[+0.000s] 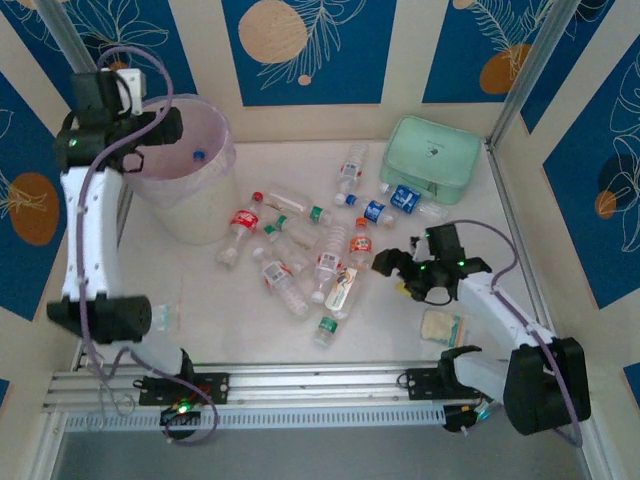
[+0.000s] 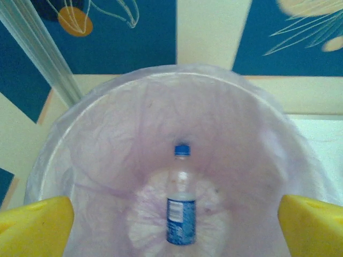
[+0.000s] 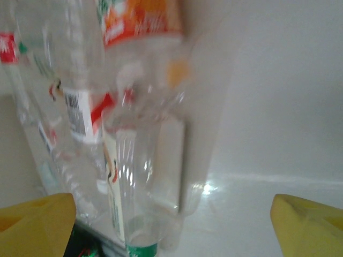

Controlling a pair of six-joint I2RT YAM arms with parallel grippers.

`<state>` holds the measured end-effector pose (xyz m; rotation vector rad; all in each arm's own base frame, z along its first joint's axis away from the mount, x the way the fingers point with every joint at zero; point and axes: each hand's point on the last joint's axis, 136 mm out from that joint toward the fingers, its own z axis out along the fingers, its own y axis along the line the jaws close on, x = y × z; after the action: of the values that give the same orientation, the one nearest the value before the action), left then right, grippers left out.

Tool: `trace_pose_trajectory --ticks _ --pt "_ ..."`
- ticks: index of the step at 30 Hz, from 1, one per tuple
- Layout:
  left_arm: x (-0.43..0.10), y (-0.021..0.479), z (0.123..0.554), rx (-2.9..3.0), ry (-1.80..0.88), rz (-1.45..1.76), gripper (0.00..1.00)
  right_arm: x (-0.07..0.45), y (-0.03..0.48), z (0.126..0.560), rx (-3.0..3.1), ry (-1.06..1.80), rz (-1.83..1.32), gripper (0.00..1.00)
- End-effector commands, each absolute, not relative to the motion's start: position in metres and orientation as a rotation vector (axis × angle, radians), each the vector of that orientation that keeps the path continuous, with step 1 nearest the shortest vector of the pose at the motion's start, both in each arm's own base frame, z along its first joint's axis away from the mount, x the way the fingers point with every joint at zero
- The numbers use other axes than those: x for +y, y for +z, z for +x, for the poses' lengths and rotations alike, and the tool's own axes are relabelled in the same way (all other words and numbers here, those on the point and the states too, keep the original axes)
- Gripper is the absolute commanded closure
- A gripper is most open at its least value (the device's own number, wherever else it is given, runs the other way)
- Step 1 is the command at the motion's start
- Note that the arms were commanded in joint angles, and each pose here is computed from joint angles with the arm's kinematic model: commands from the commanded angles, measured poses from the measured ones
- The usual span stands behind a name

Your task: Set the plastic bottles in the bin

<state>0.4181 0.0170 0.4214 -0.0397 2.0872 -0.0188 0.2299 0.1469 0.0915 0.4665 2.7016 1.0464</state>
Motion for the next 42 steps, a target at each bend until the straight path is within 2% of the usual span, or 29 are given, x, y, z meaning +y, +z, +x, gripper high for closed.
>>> trace_pose_trajectory --ticks 1,3,7,11,17,20,26,29,33,37,42 --pt "-0.04 0.439 0.373 1.974 -0.436 0.012 0.06 0.181 0.099 0.234 2.66 1.209 0.404 0.07" --pt "-0.078 0.428 0.351 1.957 -0.661 0.067 0.07 0.19 0.093 0.237 2.685 1.202 0.361 0.06" --pt "-0.128 0.38 0.316 2.038 -0.676 0.164 0.08 0.204 0.086 0.242 2.743 1.22 0.297 0.02" --pt "-0.151 0.351 0.287 2.073 -0.723 0.161 0.08 0.212 0.068 0.243 2.825 1.134 0.283 0.0" --pt "-0.162 0.305 0.275 2.166 -0.738 0.122 0.09 0.213 0.049 0.246 2.868 1.123 0.349 0.22" --pt "-0.18 0.291 0.277 2.118 -0.903 0.042 0.1 0.206 0.054 0.246 2.863 1.087 0.372 0.33" --pt "-0.202 0.285 0.28 2.097 -0.886 0.053 0.09 0.166 0.095 0.248 2.77 1.006 0.421 0.36" --pt "-0.212 0.281 0.28 2.087 -0.837 0.064 0.09 0.141 0.125 0.254 2.646 1.094 0.473 0.42" --pt "-0.245 0.284 0.28 2.054 -0.909 0.127 0.09 0.121 0.157 0.261 2.524 1.116 0.472 0.49" --pt "-0.298 0.286 0.265 2.066 -0.928 0.4 0.06 0.119 0.174 0.267 2.494 1.158 0.442 0.53" --pt "-0.355 0.261 0.234 2.066 -0.727 0.846 0.02 0.134 0.194 0.274 2.455 1.321 0.366 0.57"
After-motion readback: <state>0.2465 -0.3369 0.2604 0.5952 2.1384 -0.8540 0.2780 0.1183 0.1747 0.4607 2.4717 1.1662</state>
